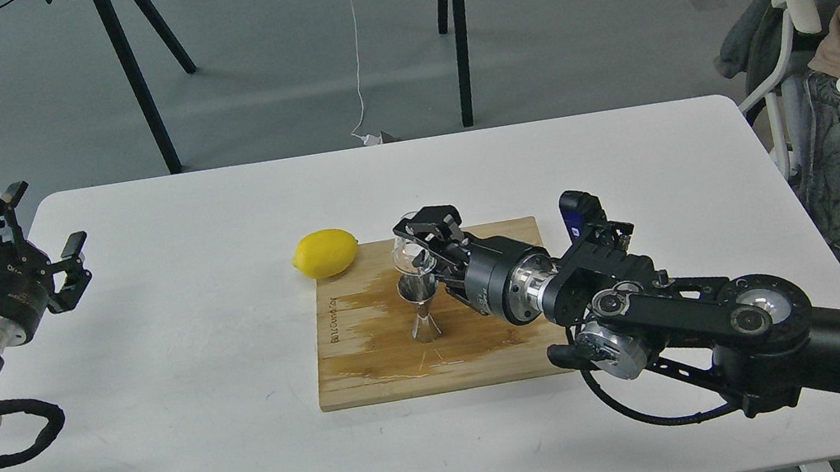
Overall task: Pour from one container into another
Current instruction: 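Tilt the glass over the jigger to pour its liquid in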
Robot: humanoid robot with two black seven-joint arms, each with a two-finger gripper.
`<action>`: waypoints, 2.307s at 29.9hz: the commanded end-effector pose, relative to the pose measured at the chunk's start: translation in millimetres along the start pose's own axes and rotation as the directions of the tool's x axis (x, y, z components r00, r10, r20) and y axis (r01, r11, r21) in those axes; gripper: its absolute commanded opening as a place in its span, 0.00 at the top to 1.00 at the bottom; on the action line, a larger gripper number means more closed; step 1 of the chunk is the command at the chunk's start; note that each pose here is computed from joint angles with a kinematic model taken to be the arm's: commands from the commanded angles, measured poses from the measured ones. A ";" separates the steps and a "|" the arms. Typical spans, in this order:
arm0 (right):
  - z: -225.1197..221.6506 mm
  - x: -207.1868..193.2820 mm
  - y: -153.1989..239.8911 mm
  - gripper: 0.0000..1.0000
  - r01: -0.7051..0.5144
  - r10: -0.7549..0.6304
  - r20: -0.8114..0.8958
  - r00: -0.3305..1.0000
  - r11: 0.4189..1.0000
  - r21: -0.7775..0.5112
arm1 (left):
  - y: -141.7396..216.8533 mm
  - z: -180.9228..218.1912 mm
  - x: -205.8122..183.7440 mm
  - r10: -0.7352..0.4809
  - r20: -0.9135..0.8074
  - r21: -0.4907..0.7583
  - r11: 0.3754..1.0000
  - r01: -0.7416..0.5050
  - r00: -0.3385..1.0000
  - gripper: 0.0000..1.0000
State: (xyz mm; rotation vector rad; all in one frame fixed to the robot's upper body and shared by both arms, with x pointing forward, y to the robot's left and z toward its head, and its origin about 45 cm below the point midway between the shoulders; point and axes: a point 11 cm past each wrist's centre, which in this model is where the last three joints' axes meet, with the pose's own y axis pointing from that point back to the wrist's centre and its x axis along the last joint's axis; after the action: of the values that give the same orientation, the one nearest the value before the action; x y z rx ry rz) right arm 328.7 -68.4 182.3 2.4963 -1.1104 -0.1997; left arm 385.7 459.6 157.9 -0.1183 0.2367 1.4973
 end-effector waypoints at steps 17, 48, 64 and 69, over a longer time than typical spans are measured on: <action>2.6 1.8 -1.3 0.54 0.001 -0.001 -0.091 0.996 1.000 -0.008 | 0.1 0.8 0.6 0.002 -0.001 -0.002 1.000 -0.002 1.000 0.01; -0.6 5.5 -1.9 0.53 0.005 -0.005 -0.243 0.970 1.000 0.002 | 0.3 1.3 1.2 0.003 0.000 -0.002 1.000 -0.003 1.000 0.01; 2.0 7.4 -1.7 0.53 0.007 -0.007 -0.304 0.953 1.000 -0.003 | 0.5 1.8 1.8 0.003 0.002 -0.003 1.000 -0.003 1.000 0.01; 3.2 5.7 -1.6 0.54 0.015 -0.015 -0.338 0.941 1.000 -0.004 | 0.8 0.7 1.5 0.003 0.000 -0.001 1.000 -0.003 1.000 0.01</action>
State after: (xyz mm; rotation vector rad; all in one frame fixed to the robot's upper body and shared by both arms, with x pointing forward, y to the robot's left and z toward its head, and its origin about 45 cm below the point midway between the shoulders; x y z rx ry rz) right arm 334.4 -73.4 180.5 2.4211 -0.9637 0.2014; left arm 385.5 461.3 158.8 -0.1191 0.2348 1.5005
